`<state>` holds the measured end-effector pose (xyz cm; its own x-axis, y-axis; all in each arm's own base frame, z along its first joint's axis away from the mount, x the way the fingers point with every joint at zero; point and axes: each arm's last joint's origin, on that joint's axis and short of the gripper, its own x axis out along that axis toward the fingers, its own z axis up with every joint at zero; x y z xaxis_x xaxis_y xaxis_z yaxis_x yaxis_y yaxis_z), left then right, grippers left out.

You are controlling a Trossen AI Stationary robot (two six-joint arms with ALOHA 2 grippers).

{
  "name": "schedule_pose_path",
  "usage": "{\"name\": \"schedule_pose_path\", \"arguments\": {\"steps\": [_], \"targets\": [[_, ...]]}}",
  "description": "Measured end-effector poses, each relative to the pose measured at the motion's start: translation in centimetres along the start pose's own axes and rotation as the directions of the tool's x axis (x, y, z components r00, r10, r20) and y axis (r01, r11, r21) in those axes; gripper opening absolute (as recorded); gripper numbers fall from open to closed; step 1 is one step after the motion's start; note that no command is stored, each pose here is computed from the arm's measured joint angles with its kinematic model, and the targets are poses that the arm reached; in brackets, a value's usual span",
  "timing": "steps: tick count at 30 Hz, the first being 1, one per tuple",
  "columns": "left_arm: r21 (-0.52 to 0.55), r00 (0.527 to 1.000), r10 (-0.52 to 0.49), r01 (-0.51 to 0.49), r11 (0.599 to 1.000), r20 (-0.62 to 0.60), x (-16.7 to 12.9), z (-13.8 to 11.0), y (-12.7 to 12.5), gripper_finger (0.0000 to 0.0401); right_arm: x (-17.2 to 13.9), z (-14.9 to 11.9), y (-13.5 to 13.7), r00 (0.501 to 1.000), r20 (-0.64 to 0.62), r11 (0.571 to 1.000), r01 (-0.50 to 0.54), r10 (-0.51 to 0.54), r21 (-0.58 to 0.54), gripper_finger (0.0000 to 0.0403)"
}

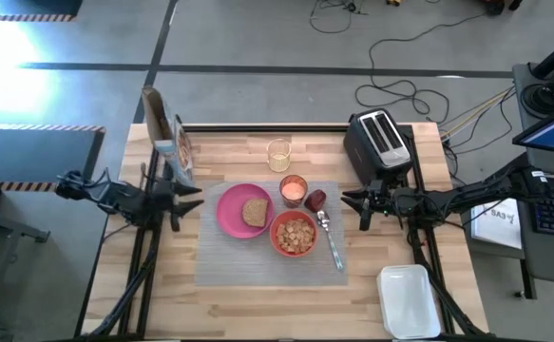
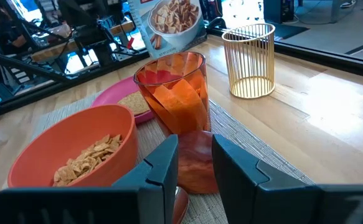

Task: Arrange a breakfast setting
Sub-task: Return to Home Position

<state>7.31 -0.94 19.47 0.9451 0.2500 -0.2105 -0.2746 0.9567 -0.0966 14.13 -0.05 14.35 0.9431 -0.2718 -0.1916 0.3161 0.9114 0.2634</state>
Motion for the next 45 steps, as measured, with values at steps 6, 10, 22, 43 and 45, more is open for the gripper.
{"name": "schedule_pose_path", "arguments": {"steps": [6, 10, 22, 43, 45], "targets": [[-0.028, 0.999, 0.011, -0.012, 1.000, -0.043, 0.9, -1.9, -0.1, 0.0155, 0.0, 0.0, 0.0, 1.000, -0.001, 1.000, -0.001, 0.001, 0.000, 0.0086], [-0.027, 0.999, 0.010, -0.011, 1.000, -0.052, 0.9, -2.0, -0.1, 0.0155, 0.0, 0.0, 0.0, 1.000, 0.000, 1.000, 0.000, 0.000, 0.000, 0.0086], [-0.032, 0.999, 0.008, -0.009, 0.999, -0.046, 0.9, -1.9, -0.1, 0.0155, 0.0, 0.0, 0.0, 1.000, 0.000, 1.000, 0.000, 0.000, 0.000, 0.0086], [-0.030, 0.999, 0.008, -0.009, 0.999, -0.049, 0.8, -1.9, -0.1, 0.0155, 0.0, 0.0, 0.0, 1.000, 0.000, 1.000, 0.000, 0.000, 0.000, 0.0086], [-0.031, 0.999, 0.007, -0.009, 0.999, -0.048, 0.8, -1.9, -0.1, 0.0155, 0.0, 0.0, 0.0, 1.000, 0.000, 1.000, 0.000, 0.000, 0.000, 0.0086]]}}
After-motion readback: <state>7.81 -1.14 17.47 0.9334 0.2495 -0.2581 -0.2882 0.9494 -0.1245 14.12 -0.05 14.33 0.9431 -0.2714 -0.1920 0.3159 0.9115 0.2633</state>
